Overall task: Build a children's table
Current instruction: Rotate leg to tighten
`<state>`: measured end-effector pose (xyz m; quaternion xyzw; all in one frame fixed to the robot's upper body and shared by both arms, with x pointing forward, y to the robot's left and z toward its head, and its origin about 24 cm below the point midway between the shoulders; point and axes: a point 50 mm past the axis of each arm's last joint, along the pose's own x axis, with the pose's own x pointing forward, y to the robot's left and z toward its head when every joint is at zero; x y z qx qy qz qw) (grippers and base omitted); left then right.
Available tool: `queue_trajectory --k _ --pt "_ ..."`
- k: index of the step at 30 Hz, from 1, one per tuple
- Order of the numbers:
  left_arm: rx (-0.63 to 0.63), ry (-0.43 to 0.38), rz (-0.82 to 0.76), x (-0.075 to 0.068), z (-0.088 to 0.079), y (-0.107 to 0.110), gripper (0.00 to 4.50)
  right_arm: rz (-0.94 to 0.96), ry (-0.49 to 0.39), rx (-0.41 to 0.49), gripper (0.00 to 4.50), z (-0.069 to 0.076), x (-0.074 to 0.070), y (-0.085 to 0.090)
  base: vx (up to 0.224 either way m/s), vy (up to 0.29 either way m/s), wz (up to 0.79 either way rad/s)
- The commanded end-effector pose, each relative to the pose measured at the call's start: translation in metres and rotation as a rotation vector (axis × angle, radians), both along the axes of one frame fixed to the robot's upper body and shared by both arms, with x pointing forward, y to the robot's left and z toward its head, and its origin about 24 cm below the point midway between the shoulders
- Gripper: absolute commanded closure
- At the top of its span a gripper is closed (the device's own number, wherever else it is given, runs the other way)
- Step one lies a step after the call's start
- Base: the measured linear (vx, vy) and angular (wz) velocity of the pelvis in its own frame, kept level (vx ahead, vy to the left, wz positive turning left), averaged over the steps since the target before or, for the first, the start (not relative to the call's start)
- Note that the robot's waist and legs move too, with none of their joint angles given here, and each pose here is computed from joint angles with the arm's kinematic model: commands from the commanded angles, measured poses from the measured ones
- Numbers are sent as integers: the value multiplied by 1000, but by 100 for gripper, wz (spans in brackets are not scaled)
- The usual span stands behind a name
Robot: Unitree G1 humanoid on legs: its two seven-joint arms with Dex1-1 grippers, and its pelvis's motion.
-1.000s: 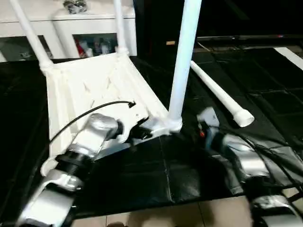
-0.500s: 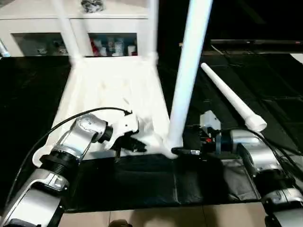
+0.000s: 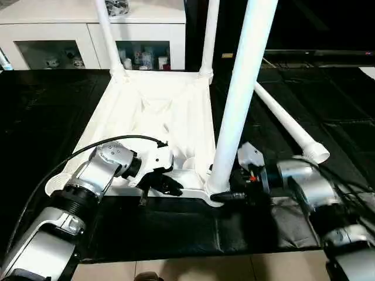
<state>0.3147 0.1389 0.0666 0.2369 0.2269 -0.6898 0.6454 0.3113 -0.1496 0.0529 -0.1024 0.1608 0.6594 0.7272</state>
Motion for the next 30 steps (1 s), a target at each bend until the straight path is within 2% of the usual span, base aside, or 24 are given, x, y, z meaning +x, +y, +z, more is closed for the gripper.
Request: queue_trajectory --k 1,2,6,7,10,12,15,16,17,26,28,30 --pt "25 10 -73 -3 0 -5 450 3 11 -10 4 3 2 -3 0 0 0" --pt "27 10 -72 -3 0 -4 450 10 19 -9 31 4 2 -3 0 0 0" --pt "31 11 -70 -2 0 -3 450 27 32 -6 43 3 1 -3 0 0 0" --pt "32 12 -70 -2 0 -3 450 30 35 -5 74 3 1 -2 0 0 0" --pt "33 12 -70 -2 0 -2 450 34 39 -5 83 3 0 -3 0 0 0" --pt "36 14 -71 -2 0 -2 450 37 45 -2 116 3 0 -2 0 0 0" --pt "37 16 -72 -2 0 -2 450 43 51 0 133 3 -1 -2 0 0 0" --pt "37 16 -72 -2 0 -2 450 43 51 0 159 3 -1 -2 0 0 0" --pt "37 16 -72 -2 0 -2 450 45 53 1 166 3 -1 -2 0 0 0" --pt "31 27 -54 -2 -1 -1 450 53 80 23 178 -1 -4 2 0 0 0" --pt "9 30 12 3 -1 -4 450 26 91 43 180 -5 -6 6 0 0 0" --pt "-49 26 121 11 0 -13 450 -86 93 92 180 -10 -3 14 0 0 0"
